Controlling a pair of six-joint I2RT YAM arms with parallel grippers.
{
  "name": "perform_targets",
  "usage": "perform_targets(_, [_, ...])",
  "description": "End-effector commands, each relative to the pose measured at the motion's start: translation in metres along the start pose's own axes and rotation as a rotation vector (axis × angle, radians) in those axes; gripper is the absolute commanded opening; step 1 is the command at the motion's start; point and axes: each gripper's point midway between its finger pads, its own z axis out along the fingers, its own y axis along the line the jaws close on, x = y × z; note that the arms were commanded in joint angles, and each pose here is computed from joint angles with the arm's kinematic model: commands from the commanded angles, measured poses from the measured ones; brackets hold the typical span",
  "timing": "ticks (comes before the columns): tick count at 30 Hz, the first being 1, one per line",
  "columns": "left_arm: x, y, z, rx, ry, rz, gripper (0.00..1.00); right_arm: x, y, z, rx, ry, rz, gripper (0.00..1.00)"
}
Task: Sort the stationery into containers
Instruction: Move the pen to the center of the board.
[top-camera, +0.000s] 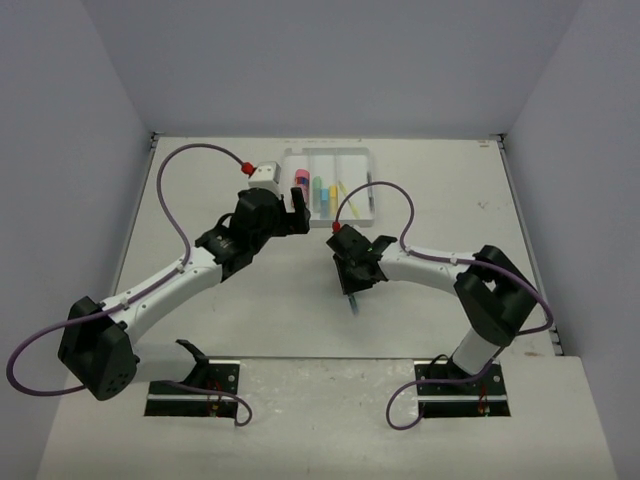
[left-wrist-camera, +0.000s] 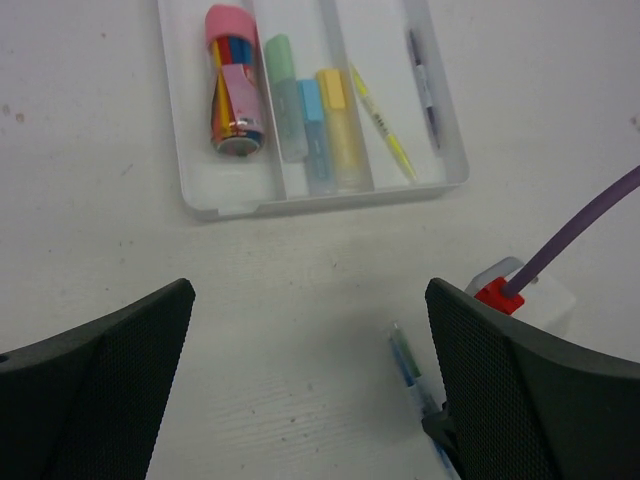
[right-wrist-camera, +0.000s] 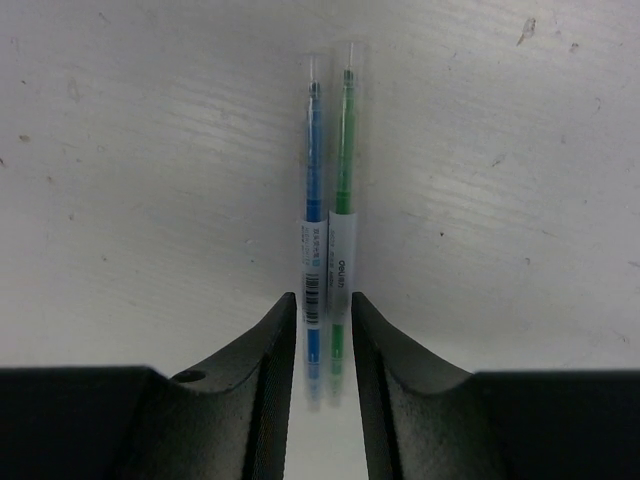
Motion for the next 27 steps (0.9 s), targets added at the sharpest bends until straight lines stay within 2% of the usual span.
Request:
perform_targets(1, [-0.001,-0.003,-0.005,0.027,-0.021,-0.03,1.0,-0.017,0.004,0.001,0.026,-0.044,0.012,0.3])
perform_targets(17, [0.047,0.009,0.011,0.011,0.094,0.002,1.0,-0.023,-0.004,-0.008,0.014,-0.07,0.017,0.31])
perform_targets(27, [0.059,0.015,0.013,-0.003,0.117,0.011,1.0,-0.022,-0.008,-0.002,0.019,-0.049,0.01,0.29])
